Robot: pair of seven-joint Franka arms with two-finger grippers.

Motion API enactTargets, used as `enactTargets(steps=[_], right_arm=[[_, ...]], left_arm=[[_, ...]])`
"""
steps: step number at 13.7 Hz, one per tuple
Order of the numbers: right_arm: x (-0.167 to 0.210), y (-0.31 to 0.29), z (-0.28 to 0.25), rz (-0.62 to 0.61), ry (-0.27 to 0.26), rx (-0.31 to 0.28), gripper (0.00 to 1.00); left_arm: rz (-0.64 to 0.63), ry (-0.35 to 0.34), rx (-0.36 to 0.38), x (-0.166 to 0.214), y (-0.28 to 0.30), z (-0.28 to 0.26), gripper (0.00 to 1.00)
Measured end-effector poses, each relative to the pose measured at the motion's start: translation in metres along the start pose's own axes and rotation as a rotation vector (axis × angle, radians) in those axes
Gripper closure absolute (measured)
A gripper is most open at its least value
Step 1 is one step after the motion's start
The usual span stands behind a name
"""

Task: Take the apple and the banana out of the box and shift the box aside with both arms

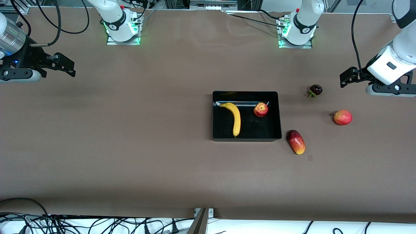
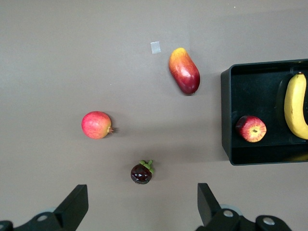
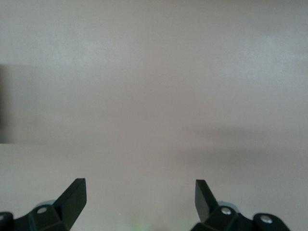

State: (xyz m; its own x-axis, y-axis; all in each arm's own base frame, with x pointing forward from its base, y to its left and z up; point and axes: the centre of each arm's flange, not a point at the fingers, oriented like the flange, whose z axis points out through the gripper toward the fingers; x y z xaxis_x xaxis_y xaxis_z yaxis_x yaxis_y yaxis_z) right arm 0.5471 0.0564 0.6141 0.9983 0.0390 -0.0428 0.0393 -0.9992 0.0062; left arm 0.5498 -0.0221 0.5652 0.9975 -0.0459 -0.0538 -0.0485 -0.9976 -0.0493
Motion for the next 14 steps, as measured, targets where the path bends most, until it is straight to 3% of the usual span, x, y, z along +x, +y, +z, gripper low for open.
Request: enactTargets(steps=[6, 8, 14], right_arm=[[0.0, 0.0, 0.0, 0.0, 0.0, 0.0, 0.0], [0.0, 0.0, 0.0, 0.0, 0.0, 0.0, 0.0], [0.0, 0.0, 0.0, 0.0, 0.0, 0.0, 0.0]], left_arm=[[0.001, -0.006, 0.0, -0.001, 0.0, 0.0, 0.0], [0.013, -0.037, 0.001, -0.004, 0.008, 0.003, 0.0], [-0.091, -0.105, 0.021, 0.017, 0.113, 0.06, 0.0]])
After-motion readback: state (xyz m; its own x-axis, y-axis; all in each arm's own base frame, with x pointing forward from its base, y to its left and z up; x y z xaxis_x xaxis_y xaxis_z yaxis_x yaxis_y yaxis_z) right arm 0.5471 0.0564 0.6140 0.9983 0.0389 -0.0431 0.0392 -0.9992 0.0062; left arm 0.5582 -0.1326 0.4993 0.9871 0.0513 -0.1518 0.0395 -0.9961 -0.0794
